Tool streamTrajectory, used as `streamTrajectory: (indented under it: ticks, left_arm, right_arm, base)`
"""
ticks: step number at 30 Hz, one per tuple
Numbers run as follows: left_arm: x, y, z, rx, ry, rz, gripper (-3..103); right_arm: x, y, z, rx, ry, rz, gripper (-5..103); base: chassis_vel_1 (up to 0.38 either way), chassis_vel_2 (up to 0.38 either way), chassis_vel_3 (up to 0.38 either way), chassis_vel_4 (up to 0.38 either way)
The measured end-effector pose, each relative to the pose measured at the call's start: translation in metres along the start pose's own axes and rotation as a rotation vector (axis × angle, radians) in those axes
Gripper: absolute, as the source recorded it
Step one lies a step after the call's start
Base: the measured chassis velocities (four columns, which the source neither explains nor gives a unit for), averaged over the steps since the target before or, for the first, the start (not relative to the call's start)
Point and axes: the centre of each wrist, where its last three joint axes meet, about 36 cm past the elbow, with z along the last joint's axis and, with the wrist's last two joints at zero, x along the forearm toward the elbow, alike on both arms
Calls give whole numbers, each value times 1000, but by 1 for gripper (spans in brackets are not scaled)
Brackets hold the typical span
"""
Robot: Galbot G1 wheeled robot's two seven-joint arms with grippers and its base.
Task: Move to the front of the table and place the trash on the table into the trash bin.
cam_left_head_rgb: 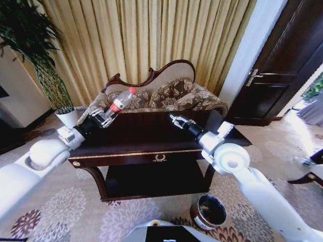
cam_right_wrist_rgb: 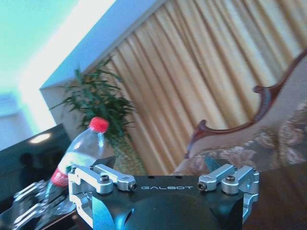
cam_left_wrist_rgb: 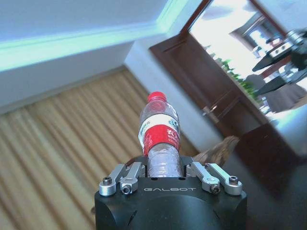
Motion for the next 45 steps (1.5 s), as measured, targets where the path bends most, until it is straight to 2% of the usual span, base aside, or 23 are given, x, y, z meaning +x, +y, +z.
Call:
streamTrajectory:
  ticks: [6, 9, 12, 17, 18, 19, 20, 24, 28, 32, 38, 45]
  left_arm:
    - [0, -4, -11, -22, -36, 66, 32]
    - [-1, -9, -6, 8, -31, 43, 32]
    - [-3, -11, 20, 51, -11, -20, 32]
    - [-7, -14, 42, 74, -16, -69, 32]
    - [-10, -16, 49, 78, -25, -76, 32]
    - [-28, -18, 67, 91, -71, -82, 32]
    - [-37, -19, 70, 95, -84, -73, 32]
    - [-50, -22, 71, 101, -102, -54, 32]
    - [-69, -37, 67, 121, -128, -7, 32]
    - [-91, -49, 61, 117, -153, 31, 32]
    - [-111, -55, 53, 116, -172, 57, 32]
    - [-130, -71, 45, 147, -179, 74, 31]
  right_arm:
    - [6, 10, 0, 15, 23, -57, 100]
    - [4, 10, 1, 16, 28, -61, 100]
    - [-2, -4, 4, 20, 33, -34, 100]
    - [-5, -17, 9, 20, 40, -5, 100]
    - [-6, -20, 10, 19, 41, 4, 100]
    - [-11, -31, 13, 20, 45, 28, 100]
    - [-12, -33, 12, 21, 45, 31, 100]
    - [-13, -33, 8, 26, 41, 28, 100]
    - [-15, -35, 1, 31, 26, 21, 100]
    - [-19, -38, -2, 28, 11, 14, 100]
    - [-26, -43, -4, 31, -2, 17, 100]
    - [-42, -45, -4, 52, -16, 13, 100]
  base:
    - [0, 0, 0, 0]
    - [0, 0, 0, 0]
    - [0, 0, 0, 0]
    - [0, 0, 0, 0]
    - [0, 0, 0, 0]
    - [0, 0, 0, 0]
    - [0, 0, 0, 0]
    - [0, 0, 0, 0]
    - [0, 0, 0, 0]
    - [0, 0, 0, 0]
    - [0, 0, 0, 0]
    - [0, 0, 0, 0]
